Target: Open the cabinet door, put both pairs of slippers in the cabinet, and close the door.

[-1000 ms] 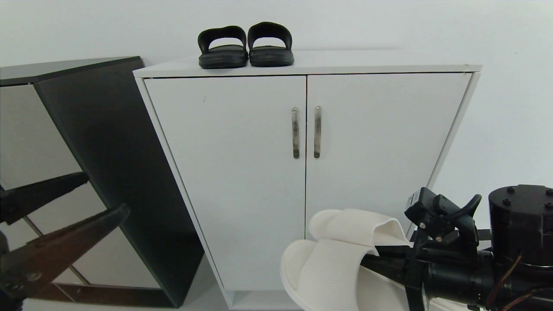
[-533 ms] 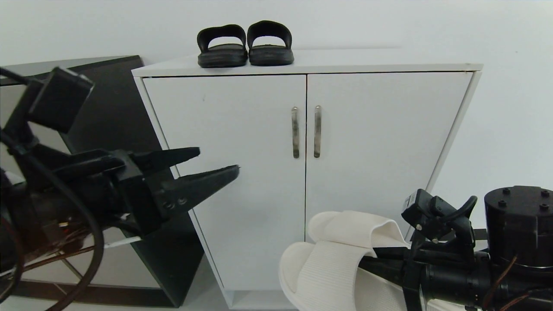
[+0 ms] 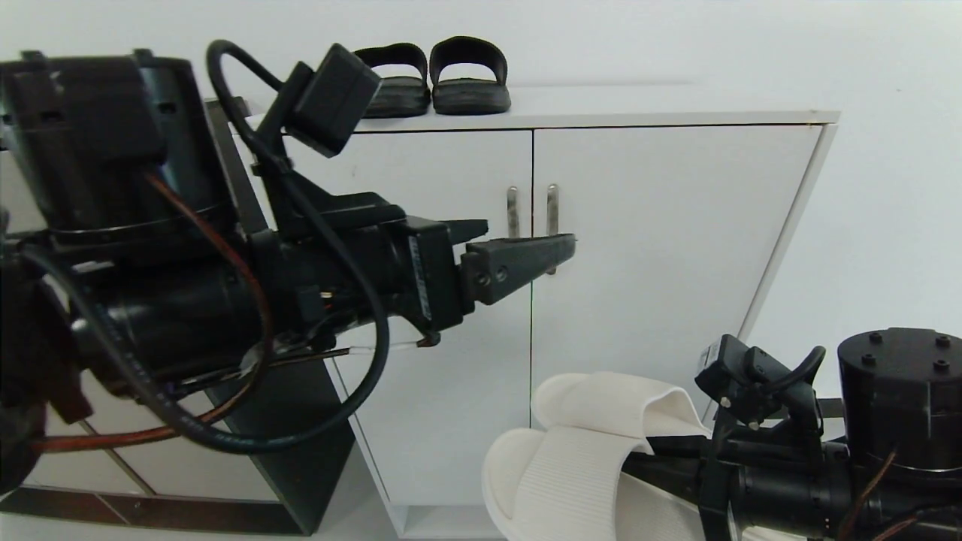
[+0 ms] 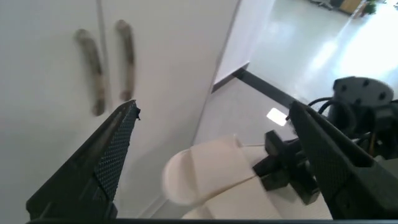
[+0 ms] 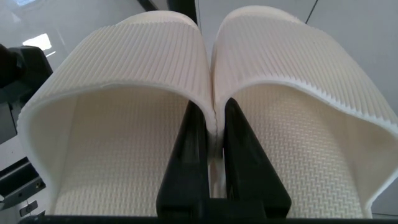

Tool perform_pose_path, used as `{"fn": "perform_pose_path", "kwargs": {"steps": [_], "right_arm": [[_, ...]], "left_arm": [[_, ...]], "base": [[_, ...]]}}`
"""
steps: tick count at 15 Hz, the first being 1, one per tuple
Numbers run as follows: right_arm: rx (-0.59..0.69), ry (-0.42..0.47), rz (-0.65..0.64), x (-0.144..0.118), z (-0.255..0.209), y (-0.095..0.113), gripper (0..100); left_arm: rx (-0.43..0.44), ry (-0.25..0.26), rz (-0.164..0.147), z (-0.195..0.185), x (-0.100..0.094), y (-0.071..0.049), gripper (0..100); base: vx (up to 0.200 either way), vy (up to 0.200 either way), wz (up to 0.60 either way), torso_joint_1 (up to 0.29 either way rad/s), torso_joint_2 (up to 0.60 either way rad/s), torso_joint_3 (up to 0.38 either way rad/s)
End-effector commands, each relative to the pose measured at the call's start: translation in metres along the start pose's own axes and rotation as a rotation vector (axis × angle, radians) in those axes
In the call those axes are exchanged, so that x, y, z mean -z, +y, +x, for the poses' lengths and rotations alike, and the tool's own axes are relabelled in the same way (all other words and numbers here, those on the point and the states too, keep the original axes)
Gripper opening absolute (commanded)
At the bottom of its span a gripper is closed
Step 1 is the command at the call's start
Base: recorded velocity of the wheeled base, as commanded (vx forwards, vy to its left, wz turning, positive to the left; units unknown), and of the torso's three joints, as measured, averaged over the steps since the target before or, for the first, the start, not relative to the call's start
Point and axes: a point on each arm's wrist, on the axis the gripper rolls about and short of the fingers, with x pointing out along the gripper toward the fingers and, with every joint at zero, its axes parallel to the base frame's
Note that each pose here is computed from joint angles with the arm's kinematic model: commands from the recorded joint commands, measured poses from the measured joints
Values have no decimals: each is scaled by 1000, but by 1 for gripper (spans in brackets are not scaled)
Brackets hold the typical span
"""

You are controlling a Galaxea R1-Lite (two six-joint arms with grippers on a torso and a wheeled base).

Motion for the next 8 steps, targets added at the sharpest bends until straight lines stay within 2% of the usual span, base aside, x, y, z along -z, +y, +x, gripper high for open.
{"fn": "perform_pose_path", "kwargs": {"steps": [1, 3, 5, 6, 7, 8], "right_arm": [[-2, -1, 0, 0, 0, 1, 0], [-4, -1, 3, 0, 0, 1, 0], [-7, 1, 3, 0, 0, 1, 0], [-14, 2, 3, 0, 1, 2, 0], [-14, 1, 3, 0, 1, 2, 0], [-14, 2, 5, 0, 1, 2, 0]], "left_arm": [[56, 31, -47, 29, 4, 3, 100], [74, 37, -112, 43, 0, 6, 100], [126, 84, -143, 47, 4, 7, 100], [169, 125, -203, 46, 5, 6, 100], [193, 133, -227, 46, 5, 7, 100], [189, 136, -227, 48, 7, 8, 100]], "base": [[0, 0, 0, 0, 0, 0], [0, 0, 0, 0, 0, 0], [0, 0, 0, 0, 0, 0], [0, 0, 0, 0, 0, 0], [0, 0, 0, 0, 0, 0], [0, 0, 0, 0, 0, 0]]}}
